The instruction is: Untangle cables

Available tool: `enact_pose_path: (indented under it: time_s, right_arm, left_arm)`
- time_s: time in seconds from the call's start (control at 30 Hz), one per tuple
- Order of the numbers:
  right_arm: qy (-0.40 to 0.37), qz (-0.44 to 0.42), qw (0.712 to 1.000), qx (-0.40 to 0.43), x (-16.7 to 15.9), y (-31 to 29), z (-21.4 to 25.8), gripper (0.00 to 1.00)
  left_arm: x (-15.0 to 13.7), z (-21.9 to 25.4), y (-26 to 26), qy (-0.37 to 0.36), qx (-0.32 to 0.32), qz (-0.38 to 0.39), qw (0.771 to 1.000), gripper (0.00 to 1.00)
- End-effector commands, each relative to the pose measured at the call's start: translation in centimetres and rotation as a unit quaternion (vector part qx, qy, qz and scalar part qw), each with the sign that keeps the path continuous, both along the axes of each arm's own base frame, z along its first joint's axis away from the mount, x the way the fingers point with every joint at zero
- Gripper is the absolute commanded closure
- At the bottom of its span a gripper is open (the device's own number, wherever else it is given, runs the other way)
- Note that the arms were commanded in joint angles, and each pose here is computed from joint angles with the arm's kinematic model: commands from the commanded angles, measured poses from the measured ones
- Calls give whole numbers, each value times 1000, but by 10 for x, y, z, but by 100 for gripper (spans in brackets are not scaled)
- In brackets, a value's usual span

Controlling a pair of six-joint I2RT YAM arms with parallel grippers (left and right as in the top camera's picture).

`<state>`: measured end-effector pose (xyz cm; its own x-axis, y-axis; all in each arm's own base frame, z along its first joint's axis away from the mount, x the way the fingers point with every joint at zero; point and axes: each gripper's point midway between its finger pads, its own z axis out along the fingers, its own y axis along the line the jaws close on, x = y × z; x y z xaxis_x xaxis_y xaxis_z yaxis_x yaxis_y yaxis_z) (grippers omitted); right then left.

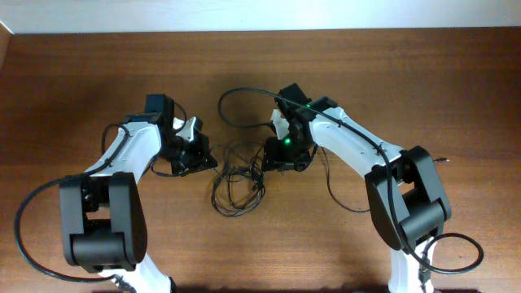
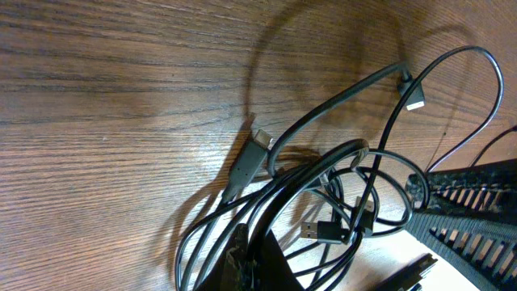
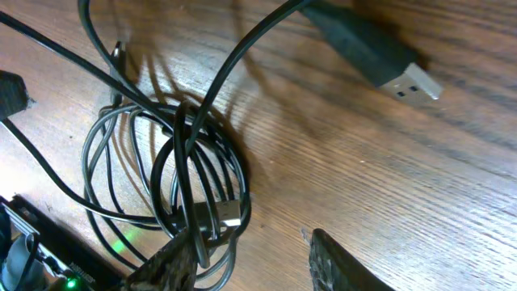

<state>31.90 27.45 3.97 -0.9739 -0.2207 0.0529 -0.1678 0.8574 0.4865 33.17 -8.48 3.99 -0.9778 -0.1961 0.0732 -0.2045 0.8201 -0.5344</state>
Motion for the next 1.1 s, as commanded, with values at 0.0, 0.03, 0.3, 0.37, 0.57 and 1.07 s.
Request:
enact_pose_path:
  time_s: [0.0,0.03,0.3,0.37,0.57,1.07]
  right_arm:
    - [-12,26,999,24,-8,18,16,55]
    - [-12,29,999,22,-10,20,15,55]
    - [12,20,999,-30,-26,7,-8,55]
    - [12,14,999,-30,-27,7,-16,55]
    - [7,-33,999,-24,-24,12,-39,55]
    - [-8,-50,993,-106,-36,-11,-65,55]
  left_arm:
    - [1,8,-2,-9,-9,5,1000,100]
    - [1,8,-2,-9,-10,5,1000,100]
    - [2,13,-9,-11,-35,3,999,100]
    - [2,28,-27,-12,-102,0,995,100]
    - [1,40,-38,-13,-150,-3,989,100]
    - [32,136,-18,-123,-422,24,898,100]
